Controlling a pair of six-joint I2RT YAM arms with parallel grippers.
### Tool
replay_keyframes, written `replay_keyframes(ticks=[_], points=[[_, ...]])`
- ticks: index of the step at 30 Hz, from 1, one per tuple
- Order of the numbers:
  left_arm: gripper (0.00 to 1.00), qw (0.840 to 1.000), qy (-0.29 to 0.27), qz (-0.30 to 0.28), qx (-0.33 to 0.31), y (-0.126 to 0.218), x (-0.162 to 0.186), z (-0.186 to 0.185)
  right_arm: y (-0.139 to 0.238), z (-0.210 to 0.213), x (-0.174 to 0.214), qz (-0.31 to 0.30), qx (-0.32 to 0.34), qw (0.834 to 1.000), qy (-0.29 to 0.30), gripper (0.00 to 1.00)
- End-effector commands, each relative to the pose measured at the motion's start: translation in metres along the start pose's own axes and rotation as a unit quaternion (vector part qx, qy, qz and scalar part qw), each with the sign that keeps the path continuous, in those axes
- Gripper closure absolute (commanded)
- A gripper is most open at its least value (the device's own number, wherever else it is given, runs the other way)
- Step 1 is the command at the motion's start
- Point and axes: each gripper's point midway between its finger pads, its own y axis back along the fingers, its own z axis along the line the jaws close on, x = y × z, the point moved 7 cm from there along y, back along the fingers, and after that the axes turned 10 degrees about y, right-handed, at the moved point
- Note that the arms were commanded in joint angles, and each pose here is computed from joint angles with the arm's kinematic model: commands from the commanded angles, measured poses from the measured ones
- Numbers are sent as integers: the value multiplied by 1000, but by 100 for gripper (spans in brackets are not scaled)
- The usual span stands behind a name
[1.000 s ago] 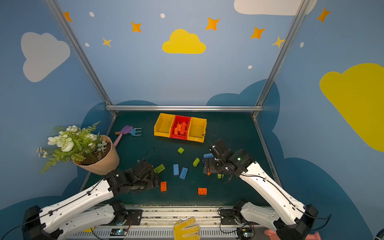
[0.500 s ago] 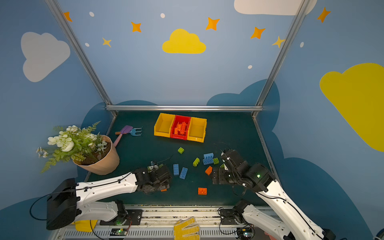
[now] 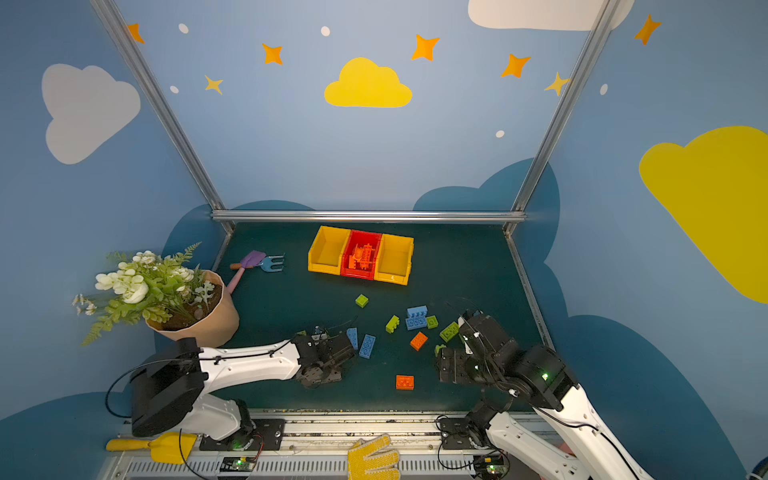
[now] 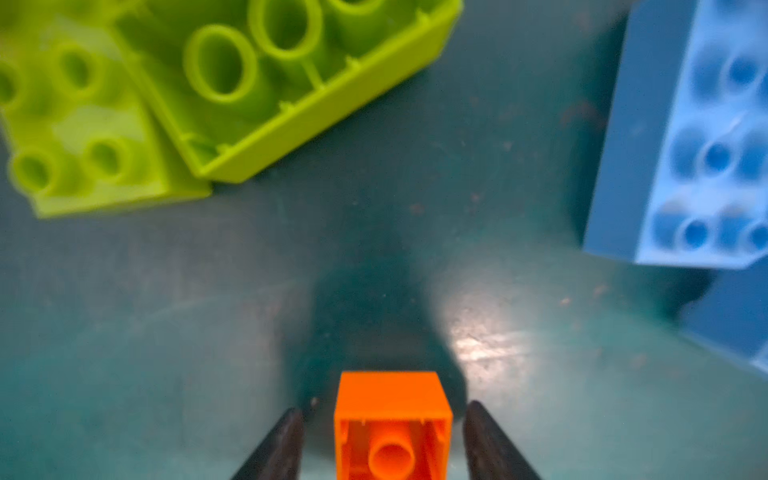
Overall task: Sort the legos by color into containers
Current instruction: 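Grasp the orange 2x2 brick with the left gripper and lift it, then carry the orange 2x2 brick to the red bin and release it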
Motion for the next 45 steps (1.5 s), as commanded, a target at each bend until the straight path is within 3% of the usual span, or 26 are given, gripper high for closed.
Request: replay_keyframes(ticks=[1,7,12,17,23,28,33,38,45], points=[[55,1000,2,4,-3,-1,1,-3,-2,-7,9,14,19,1000,-5,4],[75,1000,5,6,-15,2,-1,-8,-2,-10,12,7,20,1000,-4,4],[82,999,-27,-18,-25,30,-21,-31,1,-11,15,1,13,1000,2,4],[83,998,-26,-63,-7,70,-76,-62,1,-15,26,-11,-5,1000,-8,4],[83,995,7,-91,32,84,-178,-101,-7,-16,24,-28,-4,999,-35,4],[84,995,-7,-94,36,74,-268,-134,-24,-1,-11,-36,14,998,-50,4],[84,993,-9,-96,65,49,-333,-154,-40,15,-56,-29,47,998,-35,4],[82,986,-15,-103,134,17,-367,-166,-52,22,-102,-35,56,997,-48,4],[81,976,-40,-144,161,2,-381,-177,-68,26,-140,-26,52,996,-65,4]])
